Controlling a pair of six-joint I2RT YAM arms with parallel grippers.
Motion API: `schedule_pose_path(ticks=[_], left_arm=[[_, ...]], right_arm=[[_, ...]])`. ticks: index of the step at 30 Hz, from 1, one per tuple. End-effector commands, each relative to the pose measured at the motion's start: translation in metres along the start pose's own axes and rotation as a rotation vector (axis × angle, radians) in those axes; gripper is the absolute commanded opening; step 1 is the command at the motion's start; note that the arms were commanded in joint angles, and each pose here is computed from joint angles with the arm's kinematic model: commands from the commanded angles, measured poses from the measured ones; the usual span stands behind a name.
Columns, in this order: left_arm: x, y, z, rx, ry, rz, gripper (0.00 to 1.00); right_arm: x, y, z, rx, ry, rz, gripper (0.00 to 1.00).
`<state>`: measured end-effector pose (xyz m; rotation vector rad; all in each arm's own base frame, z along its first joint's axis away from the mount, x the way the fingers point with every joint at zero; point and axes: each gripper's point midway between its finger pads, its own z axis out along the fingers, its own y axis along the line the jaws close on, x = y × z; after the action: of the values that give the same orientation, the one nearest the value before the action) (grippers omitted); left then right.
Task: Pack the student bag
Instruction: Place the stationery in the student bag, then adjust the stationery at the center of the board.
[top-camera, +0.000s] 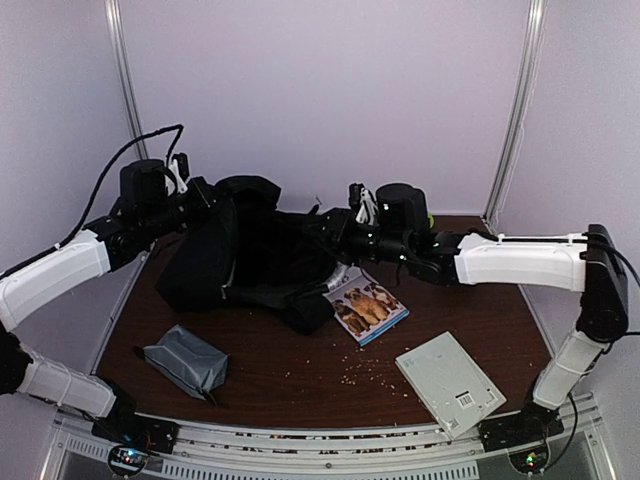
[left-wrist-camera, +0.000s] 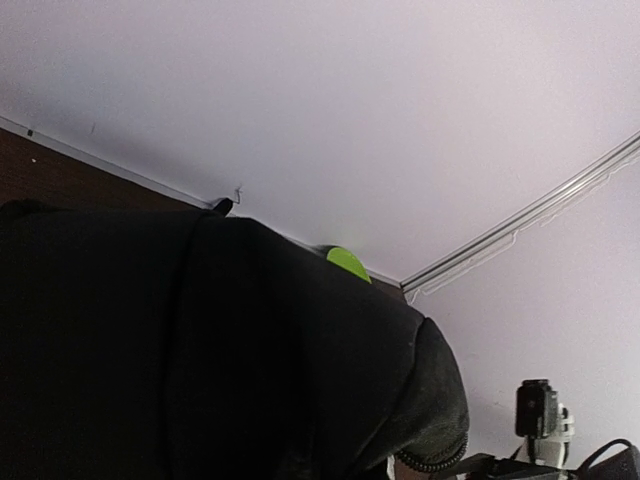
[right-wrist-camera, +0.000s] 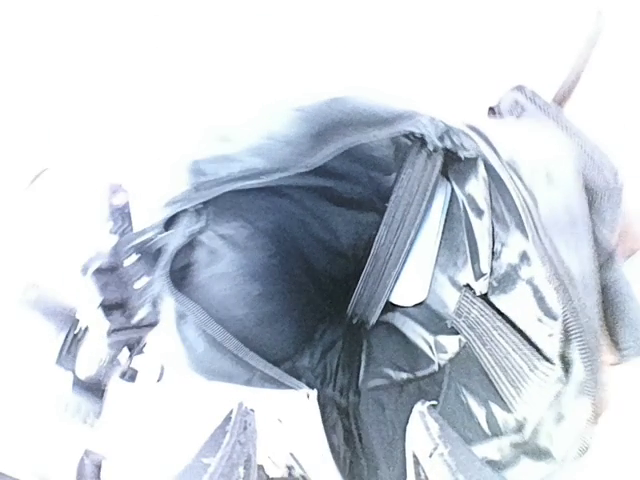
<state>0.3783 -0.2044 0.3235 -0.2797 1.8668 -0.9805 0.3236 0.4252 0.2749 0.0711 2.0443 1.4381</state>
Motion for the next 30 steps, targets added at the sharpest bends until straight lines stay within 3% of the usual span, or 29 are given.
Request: schedule_pose_path(ticks=[1, 5, 8, 11, 18, 24, 30], left_arm=[[0.003, 0.036, -0.011, -0.112, -0.009, 0.096, 0.0], [0.004, 0.045, -0.025, -0.153, 0.012, 0.172, 0.0], [-0.003, 0.044, -0.037, -0.177, 0.008, 0.222, 0.0], [-0.008, 0.034, -0.042, -0.164, 0.02, 0.263, 0.0], [-0.013, 0.036, -0.046, -0.208, 0.031, 0.319, 0.0], [-0.012, 0.044, -0.058, -0.235, 0.006, 0.326, 0.0], [-0.012, 0.054, -0.074, -0.286, -0.007, 0.374, 0.0]], right_arm=[[0.027, -0.014, -0.039, 0.094, 0.08, -0.225, 0.5], [0.059, -0.053, -0.075, 0.227, 0.12, -0.358, 0.49], [0.087, -0.086, -0.093, 0.273, 0.164, -0.356, 0.49], [0.112, -0.074, -0.093, 0.22, 0.206, -0.39, 0.49], [0.194, -0.031, -0.037, 0.126, 0.391, -0.545, 0.51], [0.247, 0.001, 0.016, 0.039, 0.456, -0.635, 0.51], [0.293, 0.025, 0.042, -0.033, 0.546, -0.678, 0.52]])
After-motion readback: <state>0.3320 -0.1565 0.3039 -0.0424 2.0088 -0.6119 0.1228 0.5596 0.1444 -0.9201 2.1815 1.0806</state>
